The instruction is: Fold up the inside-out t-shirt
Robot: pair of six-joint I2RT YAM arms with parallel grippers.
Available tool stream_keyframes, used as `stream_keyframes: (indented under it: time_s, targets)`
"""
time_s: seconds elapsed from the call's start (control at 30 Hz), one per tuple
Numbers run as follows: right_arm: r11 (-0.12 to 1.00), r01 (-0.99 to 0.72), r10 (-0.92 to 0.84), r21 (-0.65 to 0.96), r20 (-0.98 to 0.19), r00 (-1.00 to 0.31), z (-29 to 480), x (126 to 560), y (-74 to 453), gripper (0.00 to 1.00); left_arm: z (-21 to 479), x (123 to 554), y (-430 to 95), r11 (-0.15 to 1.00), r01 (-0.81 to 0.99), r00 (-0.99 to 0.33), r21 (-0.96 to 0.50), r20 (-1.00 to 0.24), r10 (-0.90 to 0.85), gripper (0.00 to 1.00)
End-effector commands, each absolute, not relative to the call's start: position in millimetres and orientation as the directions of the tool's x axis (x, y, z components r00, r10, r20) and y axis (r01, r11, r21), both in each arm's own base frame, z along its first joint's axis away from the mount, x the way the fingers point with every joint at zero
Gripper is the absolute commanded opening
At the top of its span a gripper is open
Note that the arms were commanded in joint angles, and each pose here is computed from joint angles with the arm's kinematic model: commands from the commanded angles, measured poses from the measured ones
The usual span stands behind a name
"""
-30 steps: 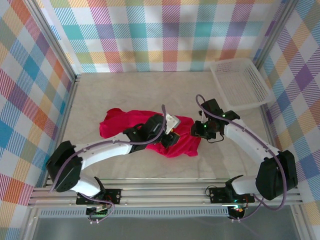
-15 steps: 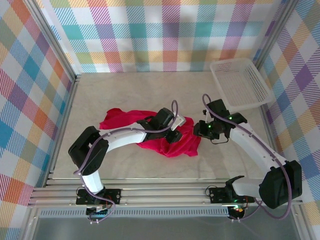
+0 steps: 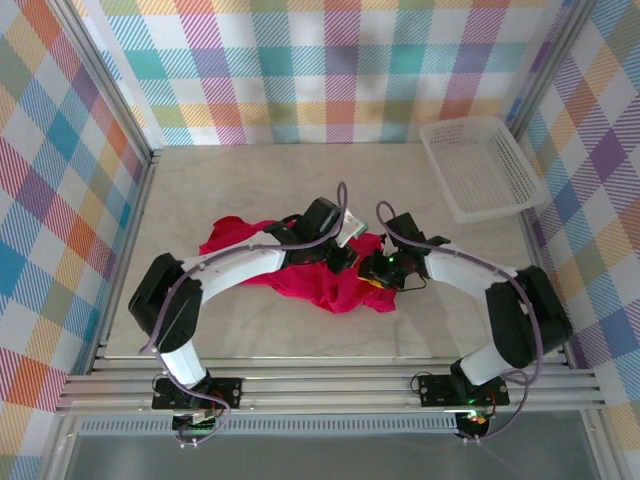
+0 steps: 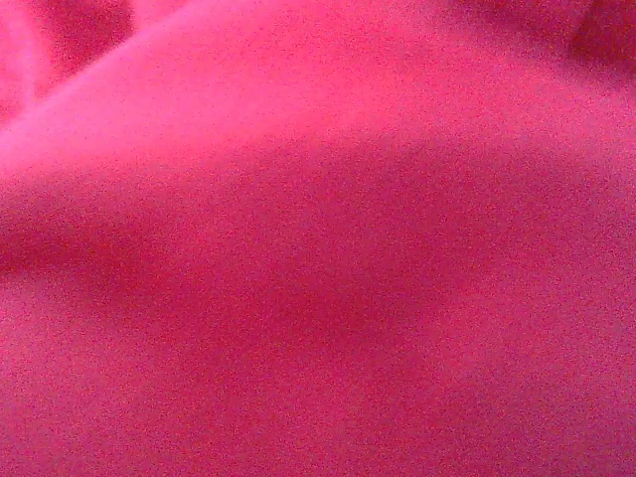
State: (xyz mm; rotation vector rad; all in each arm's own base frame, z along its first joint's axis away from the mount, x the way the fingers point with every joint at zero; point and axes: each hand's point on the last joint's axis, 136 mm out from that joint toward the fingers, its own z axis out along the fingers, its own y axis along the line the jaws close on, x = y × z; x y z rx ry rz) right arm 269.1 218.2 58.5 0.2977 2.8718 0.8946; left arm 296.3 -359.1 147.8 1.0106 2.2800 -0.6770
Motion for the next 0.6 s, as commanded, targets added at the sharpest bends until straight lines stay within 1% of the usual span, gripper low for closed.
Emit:
stream_keyframes:
  time_s: [0.0,0.13,0.2,0.27,0.4,0.5,0.53,0.57]
  targets:
    - [0.803,0.159,0.266,0.575,-0.106,-0.958,62.4,292.8,214.6,0.00,195.3,295.5,-343.2,0.591,0.785,-0.524,-0.185,-0.707,0.475,0.00]
    - [0.866,0.167,0.251,0.471,-0.120,-0.961,55.1,273.9,162.4,0.00,210.2,305.0,-320.6,0.629,0.766,-0.507,-0.135,-0.729,0.460,0.00]
    - [0.884,0.184,0.257,0.430,-0.118,-0.959,50.0,264.0,136.5,0.00,211.4,311.0,-311.2,0.645,0.752,-0.515,-0.136,-0.731,0.446,0.00]
    - [0.890,0.195,0.263,0.412,-0.115,-0.958,47.3,259.2,123.2,0.00,212.1,313.9,-309.0,0.649,0.746,-0.522,-0.147,-0.734,0.435,0.00]
    - [0.888,0.202,0.265,0.413,-0.099,-0.959,45.8,258.0,121.4,0.00,207.0,313.5,-316.4,0.639,0.744,-0.548,-0.195,-0.725,0.418,0.00]
    - [0.831,0.169,0.263,0.530,-0.106,-0.959,62.7,263.4,142.5,0.00,200.4,315.7,-324.1,0.641,0.726,-0.586,-0.250,-0.712,0.386,0.00]
    - [0.799,0.149,0.261,0.582,-0.113,-0.959,71.7,263.0,153.4,0.05,198.1,317.5,-326.2,0.646,0.716,-0.597,-0.264,-0.710,0.373,0.00]
    - [0.774,0.121,0.254,0.621,-0.130,-0.958,81.0,262.8,164.1,0.16,193.4,319.8,-327.7,0.655,0.703,-0.614,-0.279,-0.703,0.359,0.00]
